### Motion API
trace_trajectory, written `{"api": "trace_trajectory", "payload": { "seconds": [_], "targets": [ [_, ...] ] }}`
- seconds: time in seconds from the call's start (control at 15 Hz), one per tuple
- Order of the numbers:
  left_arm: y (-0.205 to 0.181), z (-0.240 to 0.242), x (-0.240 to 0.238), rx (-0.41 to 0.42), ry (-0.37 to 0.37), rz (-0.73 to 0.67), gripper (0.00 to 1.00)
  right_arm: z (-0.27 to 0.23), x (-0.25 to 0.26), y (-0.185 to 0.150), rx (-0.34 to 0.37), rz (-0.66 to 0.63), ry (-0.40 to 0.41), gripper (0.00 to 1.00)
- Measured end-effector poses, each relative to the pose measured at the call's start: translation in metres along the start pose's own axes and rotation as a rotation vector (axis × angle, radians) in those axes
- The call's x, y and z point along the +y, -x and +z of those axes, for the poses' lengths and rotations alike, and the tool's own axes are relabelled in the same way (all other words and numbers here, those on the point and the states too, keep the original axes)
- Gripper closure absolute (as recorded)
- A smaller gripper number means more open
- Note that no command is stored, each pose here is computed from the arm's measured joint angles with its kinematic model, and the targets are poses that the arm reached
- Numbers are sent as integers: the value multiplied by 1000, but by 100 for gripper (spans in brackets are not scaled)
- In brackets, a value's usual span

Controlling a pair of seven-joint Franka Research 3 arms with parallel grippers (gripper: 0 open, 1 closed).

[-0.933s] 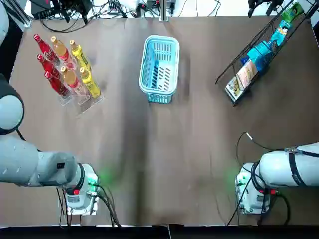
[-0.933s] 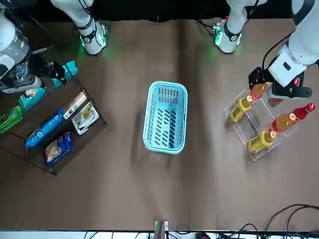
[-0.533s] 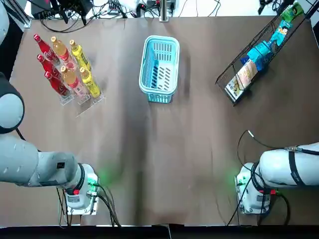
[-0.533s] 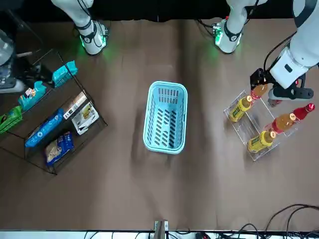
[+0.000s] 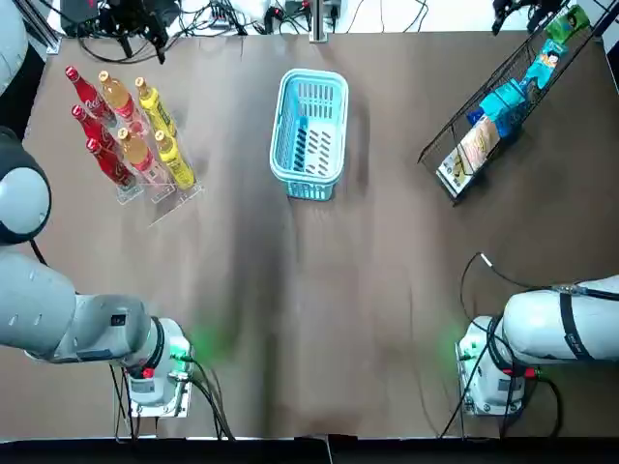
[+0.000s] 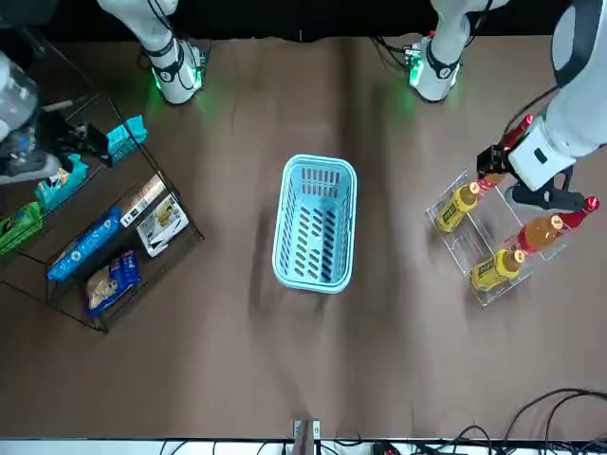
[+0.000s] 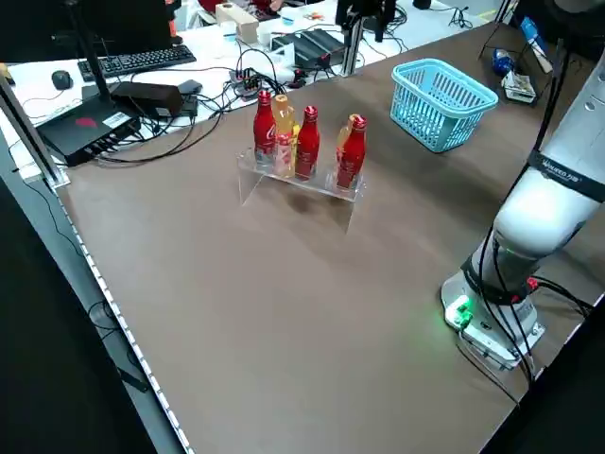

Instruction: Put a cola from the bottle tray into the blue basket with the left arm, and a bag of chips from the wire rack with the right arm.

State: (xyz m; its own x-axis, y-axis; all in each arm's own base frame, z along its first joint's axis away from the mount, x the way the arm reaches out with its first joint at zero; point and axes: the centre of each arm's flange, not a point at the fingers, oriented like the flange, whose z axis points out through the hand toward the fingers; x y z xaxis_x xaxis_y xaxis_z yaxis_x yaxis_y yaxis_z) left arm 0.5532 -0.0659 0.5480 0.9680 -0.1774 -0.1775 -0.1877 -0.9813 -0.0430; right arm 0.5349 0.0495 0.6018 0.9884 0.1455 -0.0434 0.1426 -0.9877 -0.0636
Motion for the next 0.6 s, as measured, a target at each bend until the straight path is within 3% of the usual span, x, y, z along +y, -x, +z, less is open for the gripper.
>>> {"api": "trace_trajectory", "payload": {
  "seconds": [0.33, 0.6],
  "targets": [
    [14, 24, -55, -50, 15, 105, 0, 16, 24, -8, -28, -198, -4, 0],
    [32, 31, -108, -50, 38, 166, 1, 15, 31, -7, -83, -441, 162, 0]
  ]
}}
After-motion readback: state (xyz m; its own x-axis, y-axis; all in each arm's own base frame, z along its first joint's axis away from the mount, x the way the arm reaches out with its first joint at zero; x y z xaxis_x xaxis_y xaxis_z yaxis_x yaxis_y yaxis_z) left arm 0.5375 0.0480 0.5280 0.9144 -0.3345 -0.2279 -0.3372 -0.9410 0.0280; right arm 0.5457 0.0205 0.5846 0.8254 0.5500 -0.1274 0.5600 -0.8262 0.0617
